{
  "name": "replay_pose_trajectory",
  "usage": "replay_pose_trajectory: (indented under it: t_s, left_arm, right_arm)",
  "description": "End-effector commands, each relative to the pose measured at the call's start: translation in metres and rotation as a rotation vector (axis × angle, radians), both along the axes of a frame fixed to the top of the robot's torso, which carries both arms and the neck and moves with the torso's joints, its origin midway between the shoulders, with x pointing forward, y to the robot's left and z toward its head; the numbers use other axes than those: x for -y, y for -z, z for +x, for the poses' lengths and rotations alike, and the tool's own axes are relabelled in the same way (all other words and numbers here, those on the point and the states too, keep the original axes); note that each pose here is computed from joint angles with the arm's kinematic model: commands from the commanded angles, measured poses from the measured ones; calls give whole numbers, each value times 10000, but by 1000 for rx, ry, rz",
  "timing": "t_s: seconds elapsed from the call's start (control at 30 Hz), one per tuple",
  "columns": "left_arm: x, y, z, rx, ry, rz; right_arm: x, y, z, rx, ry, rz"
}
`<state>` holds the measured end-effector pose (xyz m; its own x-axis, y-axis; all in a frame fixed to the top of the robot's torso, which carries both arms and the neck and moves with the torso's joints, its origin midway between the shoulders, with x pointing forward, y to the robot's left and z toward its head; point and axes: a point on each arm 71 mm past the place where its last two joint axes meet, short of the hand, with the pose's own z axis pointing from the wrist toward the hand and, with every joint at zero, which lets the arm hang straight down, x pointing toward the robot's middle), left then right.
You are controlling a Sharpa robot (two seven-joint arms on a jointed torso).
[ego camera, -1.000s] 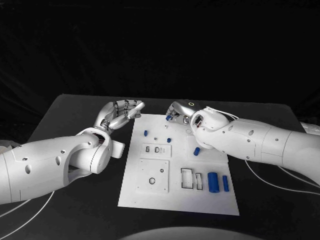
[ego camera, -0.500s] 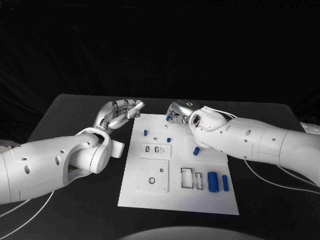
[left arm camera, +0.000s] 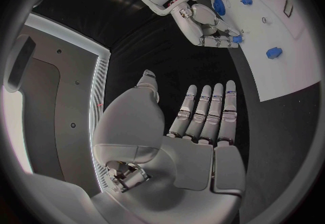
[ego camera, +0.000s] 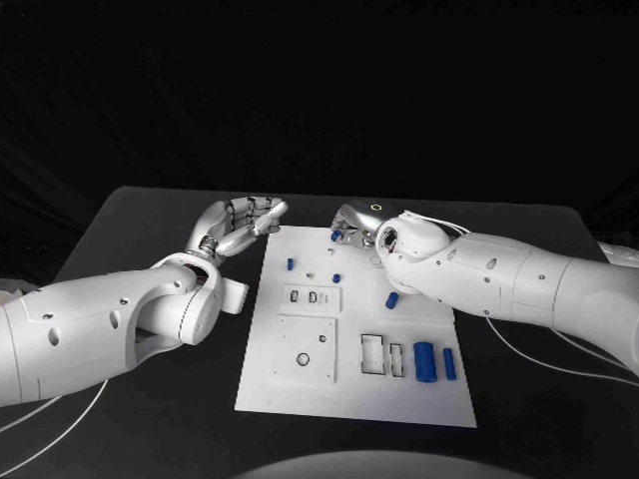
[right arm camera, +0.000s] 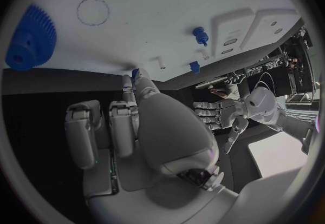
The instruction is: Assemble the parts on the task board
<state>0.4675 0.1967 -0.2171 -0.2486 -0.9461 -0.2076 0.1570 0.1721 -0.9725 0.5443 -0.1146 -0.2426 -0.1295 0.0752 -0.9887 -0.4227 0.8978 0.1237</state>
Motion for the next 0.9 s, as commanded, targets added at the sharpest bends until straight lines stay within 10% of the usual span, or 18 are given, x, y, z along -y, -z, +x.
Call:
replay_pose_trajectory:
  t_s: [0.03,0.57,0.9]
  left_arm:
    - [19,-35,0,20,8,-3]
    - [6,-32,7,19,7,-1]
    - [26,-6,50,21,7,5]
  right_arm:
    - [34,30,17,-23,20,-41]
    - [99,-67,-81,35,21,116]
    - [645,-570,-254,10,100,496]
